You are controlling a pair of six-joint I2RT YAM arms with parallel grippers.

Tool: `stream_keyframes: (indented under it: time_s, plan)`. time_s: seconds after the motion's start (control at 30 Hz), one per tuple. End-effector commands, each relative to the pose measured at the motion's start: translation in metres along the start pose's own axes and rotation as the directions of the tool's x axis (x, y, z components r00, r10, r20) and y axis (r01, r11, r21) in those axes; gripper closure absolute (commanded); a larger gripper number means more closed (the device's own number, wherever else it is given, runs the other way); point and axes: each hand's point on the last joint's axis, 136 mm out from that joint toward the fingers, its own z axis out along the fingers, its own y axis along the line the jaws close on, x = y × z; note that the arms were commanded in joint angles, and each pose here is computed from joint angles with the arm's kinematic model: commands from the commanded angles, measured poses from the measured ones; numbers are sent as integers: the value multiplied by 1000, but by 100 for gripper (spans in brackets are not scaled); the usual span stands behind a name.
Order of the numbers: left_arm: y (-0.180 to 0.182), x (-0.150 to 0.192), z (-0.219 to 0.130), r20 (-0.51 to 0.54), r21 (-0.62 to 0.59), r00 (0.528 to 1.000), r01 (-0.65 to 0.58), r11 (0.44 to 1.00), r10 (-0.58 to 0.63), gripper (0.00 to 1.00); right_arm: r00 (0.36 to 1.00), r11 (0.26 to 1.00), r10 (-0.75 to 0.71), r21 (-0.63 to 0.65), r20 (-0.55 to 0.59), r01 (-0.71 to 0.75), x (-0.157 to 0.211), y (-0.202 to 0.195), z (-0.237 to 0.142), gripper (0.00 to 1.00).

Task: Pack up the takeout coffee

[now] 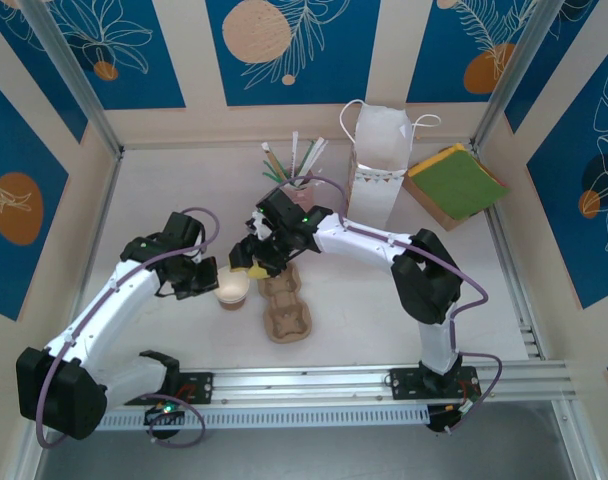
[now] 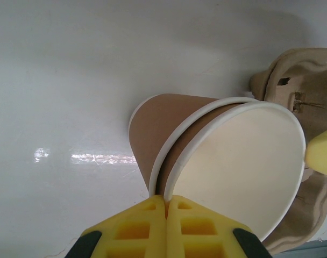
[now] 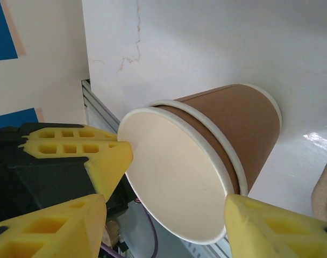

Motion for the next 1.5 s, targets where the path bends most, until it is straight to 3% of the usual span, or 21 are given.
stream_keyframes:
  time_s: [0.0, 0.63, 1.47]
  plan:
    - [4, 6, -1, -12, 2, 1000, 26, 1000, -26, 100, 1000, 1000, 0, 2, 21, 0, 3, 2, -13, 39]
    - [-2, 2, -4, 1, 27, 1000, 29, 999, -29, 100, 998, 999, 10, -39, -66, -13, 12, 5, 9, 43]
    - [-17, -4, -18, 9, 107, 998, 53, 993, -55, 100, 997, 999, 26, -19, -77, -27, 11, -2, 13, 40]
